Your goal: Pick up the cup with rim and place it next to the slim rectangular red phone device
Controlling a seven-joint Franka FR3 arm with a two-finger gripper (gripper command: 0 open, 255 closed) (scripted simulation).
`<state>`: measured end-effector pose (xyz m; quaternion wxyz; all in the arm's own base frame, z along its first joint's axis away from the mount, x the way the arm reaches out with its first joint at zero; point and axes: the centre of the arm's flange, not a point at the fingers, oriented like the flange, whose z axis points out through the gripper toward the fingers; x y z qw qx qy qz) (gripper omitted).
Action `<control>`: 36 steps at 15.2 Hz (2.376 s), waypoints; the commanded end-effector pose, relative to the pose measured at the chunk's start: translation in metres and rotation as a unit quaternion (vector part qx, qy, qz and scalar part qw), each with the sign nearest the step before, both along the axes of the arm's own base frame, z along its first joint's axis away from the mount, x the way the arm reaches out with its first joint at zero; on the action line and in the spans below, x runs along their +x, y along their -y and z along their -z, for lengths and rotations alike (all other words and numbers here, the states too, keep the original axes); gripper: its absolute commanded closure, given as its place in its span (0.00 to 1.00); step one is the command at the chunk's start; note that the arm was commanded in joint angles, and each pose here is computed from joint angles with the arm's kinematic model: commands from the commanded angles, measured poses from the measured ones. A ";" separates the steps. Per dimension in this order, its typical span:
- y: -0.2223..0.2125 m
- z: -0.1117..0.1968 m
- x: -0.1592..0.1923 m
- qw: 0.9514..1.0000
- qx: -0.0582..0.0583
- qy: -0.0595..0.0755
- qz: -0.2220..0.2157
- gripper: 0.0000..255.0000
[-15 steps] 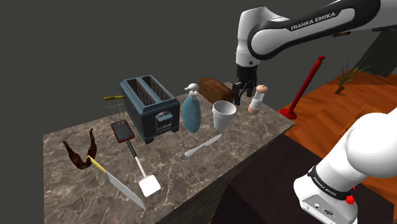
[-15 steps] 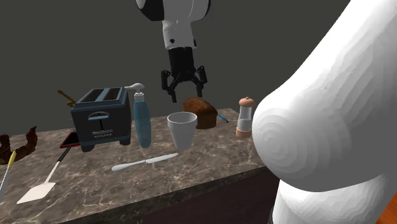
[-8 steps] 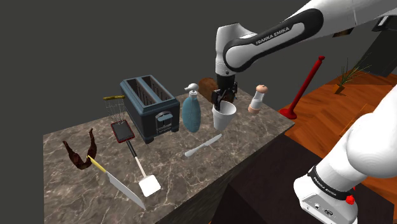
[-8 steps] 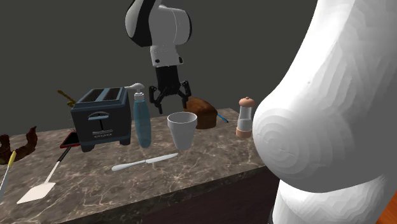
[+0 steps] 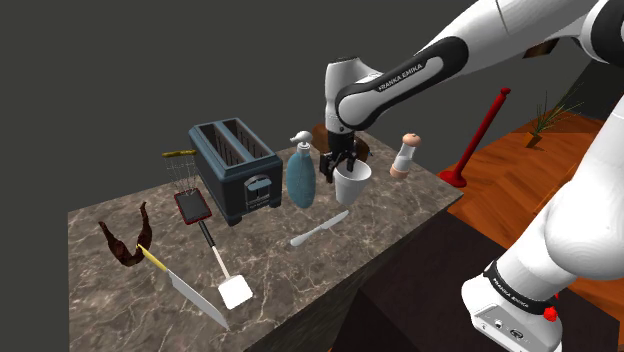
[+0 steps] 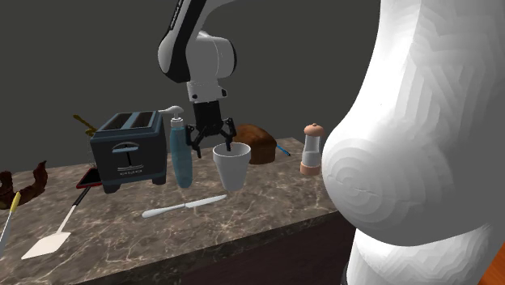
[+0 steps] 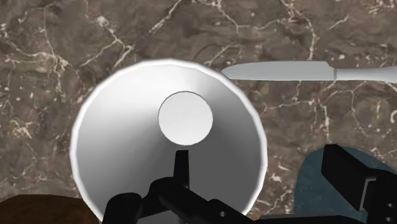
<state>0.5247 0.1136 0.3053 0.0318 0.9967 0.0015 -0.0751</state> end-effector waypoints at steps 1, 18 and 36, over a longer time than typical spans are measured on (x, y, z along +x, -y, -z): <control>0.000 0.011 0.000 1.000 0.000 0.000 0.000 0.00; 0.000 0.019 -0.001 1.000 0.000 0.000 0.000 1.00; 0.001 -0.066 -0.001 1.000 0.000 0.000 0.000 1.00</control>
